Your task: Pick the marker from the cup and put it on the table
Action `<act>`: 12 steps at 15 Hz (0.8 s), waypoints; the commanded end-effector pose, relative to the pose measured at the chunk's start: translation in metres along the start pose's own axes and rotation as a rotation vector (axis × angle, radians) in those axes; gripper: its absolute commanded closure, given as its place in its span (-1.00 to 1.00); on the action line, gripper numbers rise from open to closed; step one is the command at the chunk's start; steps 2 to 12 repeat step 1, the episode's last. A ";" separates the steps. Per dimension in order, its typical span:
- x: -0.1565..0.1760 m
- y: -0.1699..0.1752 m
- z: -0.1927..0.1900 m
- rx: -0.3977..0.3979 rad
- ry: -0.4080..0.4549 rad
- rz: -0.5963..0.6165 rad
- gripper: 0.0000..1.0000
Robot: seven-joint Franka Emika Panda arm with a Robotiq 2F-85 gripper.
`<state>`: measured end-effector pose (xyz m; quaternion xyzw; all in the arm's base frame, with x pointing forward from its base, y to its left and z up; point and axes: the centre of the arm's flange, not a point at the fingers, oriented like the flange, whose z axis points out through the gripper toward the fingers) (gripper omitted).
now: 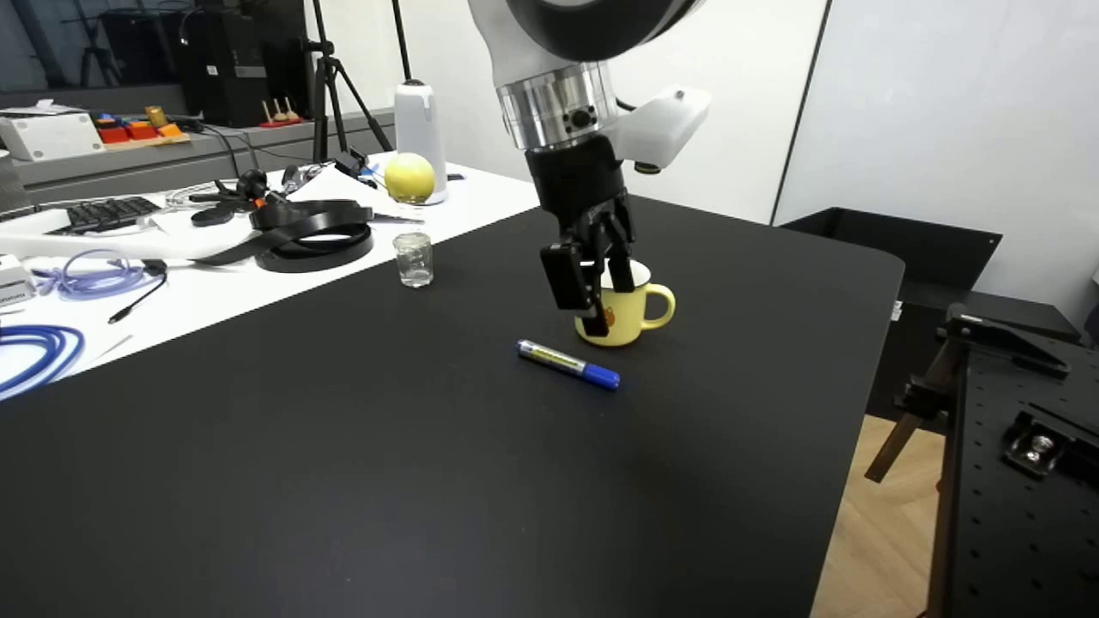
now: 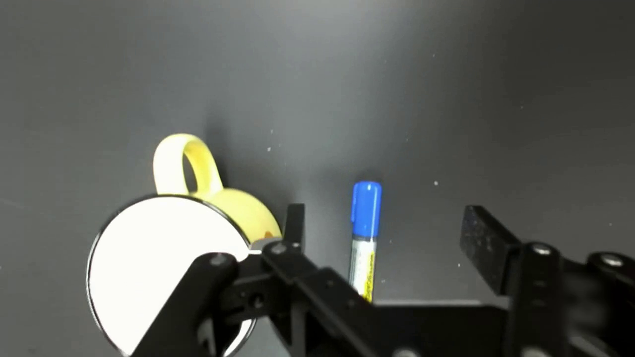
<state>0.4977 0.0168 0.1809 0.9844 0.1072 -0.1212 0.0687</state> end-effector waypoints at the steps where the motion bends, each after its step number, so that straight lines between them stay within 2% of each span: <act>1: -0.007 0.010 -0.023 0.019 -0.093 0.090 -1.00; 12: -0.007 0.010 -0.023 0.019 -0.093 0.090 -1.00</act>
